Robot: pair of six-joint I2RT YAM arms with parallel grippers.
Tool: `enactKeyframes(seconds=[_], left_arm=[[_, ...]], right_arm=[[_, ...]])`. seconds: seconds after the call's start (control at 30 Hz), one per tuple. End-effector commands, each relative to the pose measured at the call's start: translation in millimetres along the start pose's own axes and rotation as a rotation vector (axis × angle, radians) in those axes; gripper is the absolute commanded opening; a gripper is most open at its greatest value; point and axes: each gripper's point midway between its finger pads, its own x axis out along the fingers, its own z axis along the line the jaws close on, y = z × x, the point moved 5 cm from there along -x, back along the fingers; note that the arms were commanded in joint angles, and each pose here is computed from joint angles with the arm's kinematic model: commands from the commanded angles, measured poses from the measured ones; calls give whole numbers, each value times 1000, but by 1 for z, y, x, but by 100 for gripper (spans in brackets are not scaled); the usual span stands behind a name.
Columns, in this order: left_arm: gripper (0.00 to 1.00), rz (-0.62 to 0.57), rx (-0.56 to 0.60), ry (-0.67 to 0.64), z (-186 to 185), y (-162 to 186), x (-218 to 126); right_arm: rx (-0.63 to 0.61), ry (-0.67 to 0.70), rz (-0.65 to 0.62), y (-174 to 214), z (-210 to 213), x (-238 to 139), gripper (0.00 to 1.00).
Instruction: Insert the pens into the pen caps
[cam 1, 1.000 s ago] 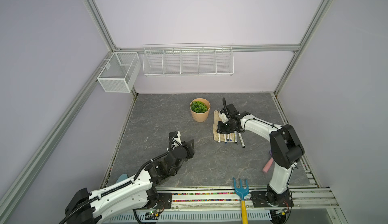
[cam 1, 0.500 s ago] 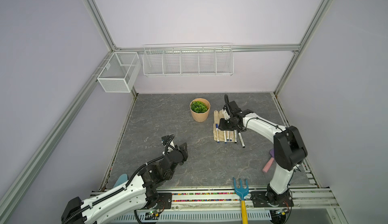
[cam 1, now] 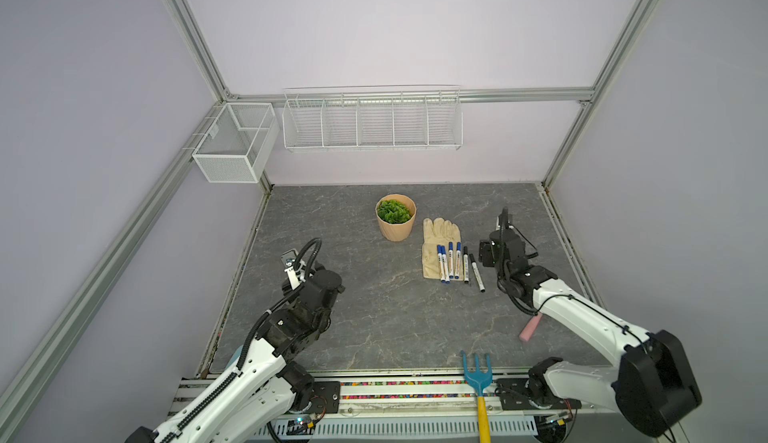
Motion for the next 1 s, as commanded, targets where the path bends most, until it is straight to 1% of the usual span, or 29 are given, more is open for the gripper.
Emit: enactKeyframes(seconds=[0.0, 0.03, 0.1, 0.13, 0.17, 0.2, 0.23, 0.27, 0.3, 0.37, 0.4, 0.43, 0.47, 0.5, 0.57, 0.63, 0.67, 0.7, 0.73, 0.77, 0.8, 0.83, 0.87, 0.9, 0.97], left_arm=[[68, -78, 81, -148, 23, -8, 20], [68, -89, 70, -175, 28, -9, 24], [69, -80, 98, -230, 34, -2, 41], [69, -79, 105, -245, 35, 2, 46], [73, -75, 111, -262, 35, 6, 52], [80, -69, 107, -279, 36, 11, 59], [98, -58, 111, -286, 35, 15, 66], [99, -51, 115, -296, 34, 19, 73], [99, -53, 112, -312, 33, 24, 79], [99, -56, 108, -337, 31, 32, 90], [99, -68, 118, -335, 28, 34, 96], [99, -59, 137, -334, 26, 35, 100], [99, -62, 141, -328, 21, 32, 103], [99, -81, 147, -318, 18, 30, 106], [99, -115, 160, -284, 10, 28, 112], [99, -148, 173, -258, 2, 26, 119], [99, -159, 185, -236, -4, 25, 125], [99, -169, 202, -211, -11, 24, 130], [99, -165, 235, -182, -18, 26, 136], [99, -162, 275, -169, -25, 25, 142], [99, -154, 305, -154, -31, 25, 147], [99, -138, 321, -140, -33, 30, 149], [99, -158, 311, -109, -33, 32, 153], [99, -177, 295, -112, -28, 31, 158], [99, -107, 259, -89, -21, 31, 162]], right_arm=[[-16, 171, -79, -5, -21, 14, 77], [-12, 181, -105, -11, -22, 16, 77], [-50, 180, -182, -17, -21, 24, 77], [-58, 197, -188, -16, -23, 29, 77], [-72, 226, -175, -12, -27, 36, 77], [-101, 237, -147, -8, -29, 42, 76], [-114, 261, -158, -6, -32, 46, 76], [-122, 270, -176, -3, -35, 48, 77], [-118, 249, -201, 2, -35, 49, 77], [-93, 231, -251, 15, -39, 52, 79], [-81, 217, -308, 19, -41, 52, 91], [-77, 227, -329, 22, -43, 51, 95], [-73, 224, -309, 23, -44, 52, 94], [-60, 198, -277, 24, -45, 53, 89], [-29, 103, -259, 26, -51, 61, 89], [28, -50, -197, 28, -56, 72, 89], [68, -131, -193, 31, -61, 77, 89], [69, -224, -219, 38, -58, 76, 88], [53, -237, -261, 39, -54, 75, 88], [49, -238, -251, 40, -53, 75, 88], [43, -244, -214, 40, -53, 75, 88], [44, -241, -228, 39, -52, 74, 88], [39, -223, -249, 38, -52, 74, 88], [27, -192, -245, 40, -51, 71, 88], [28, -173, -255, 40, -52, 71, 88]])
